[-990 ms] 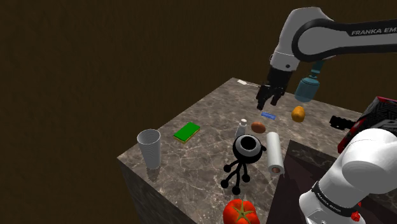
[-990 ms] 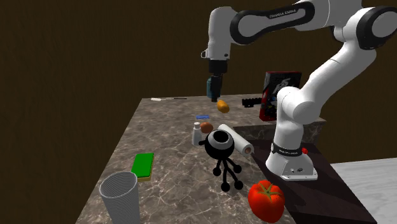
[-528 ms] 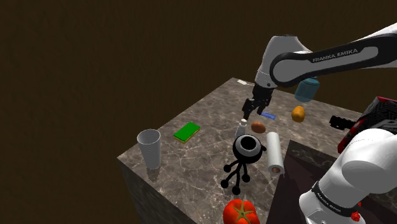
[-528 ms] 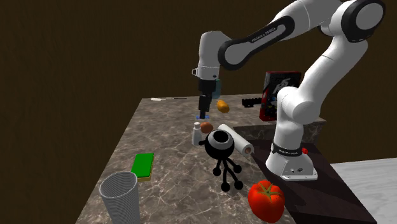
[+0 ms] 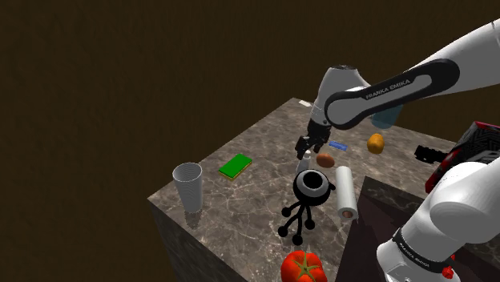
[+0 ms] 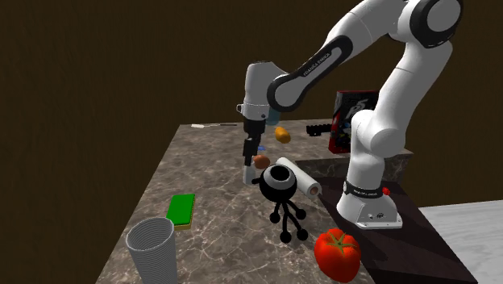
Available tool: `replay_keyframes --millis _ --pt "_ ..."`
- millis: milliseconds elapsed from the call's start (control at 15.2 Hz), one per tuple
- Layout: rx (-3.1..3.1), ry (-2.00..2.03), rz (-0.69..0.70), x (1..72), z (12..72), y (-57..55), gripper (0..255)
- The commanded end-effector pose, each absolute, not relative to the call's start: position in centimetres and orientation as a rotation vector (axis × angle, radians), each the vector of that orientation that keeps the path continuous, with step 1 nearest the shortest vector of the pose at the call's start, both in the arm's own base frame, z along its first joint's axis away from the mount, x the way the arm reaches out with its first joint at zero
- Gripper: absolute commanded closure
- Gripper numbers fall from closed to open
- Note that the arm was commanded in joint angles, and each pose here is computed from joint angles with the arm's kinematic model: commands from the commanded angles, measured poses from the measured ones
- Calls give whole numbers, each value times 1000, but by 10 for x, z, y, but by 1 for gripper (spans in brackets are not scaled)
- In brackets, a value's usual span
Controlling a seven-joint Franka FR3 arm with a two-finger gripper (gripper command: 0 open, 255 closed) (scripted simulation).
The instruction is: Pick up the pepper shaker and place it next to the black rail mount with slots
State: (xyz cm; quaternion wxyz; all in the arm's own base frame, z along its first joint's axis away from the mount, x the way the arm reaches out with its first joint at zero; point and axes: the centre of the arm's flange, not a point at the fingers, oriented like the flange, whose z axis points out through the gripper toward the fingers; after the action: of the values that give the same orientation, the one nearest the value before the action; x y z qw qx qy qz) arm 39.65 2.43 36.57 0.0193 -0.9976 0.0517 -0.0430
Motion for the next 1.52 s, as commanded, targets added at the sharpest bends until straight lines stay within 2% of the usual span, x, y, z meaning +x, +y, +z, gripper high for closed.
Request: replay_keyframes --millis 0,594,660,1452 --pt "-3096 160 -135 398 356 23 0" --pt "-3096 160 -135 399 347 24 0" --pt "-3096 160 -135 399 347 24 255" --pt "-3096 160 -135 399 363 24 255"
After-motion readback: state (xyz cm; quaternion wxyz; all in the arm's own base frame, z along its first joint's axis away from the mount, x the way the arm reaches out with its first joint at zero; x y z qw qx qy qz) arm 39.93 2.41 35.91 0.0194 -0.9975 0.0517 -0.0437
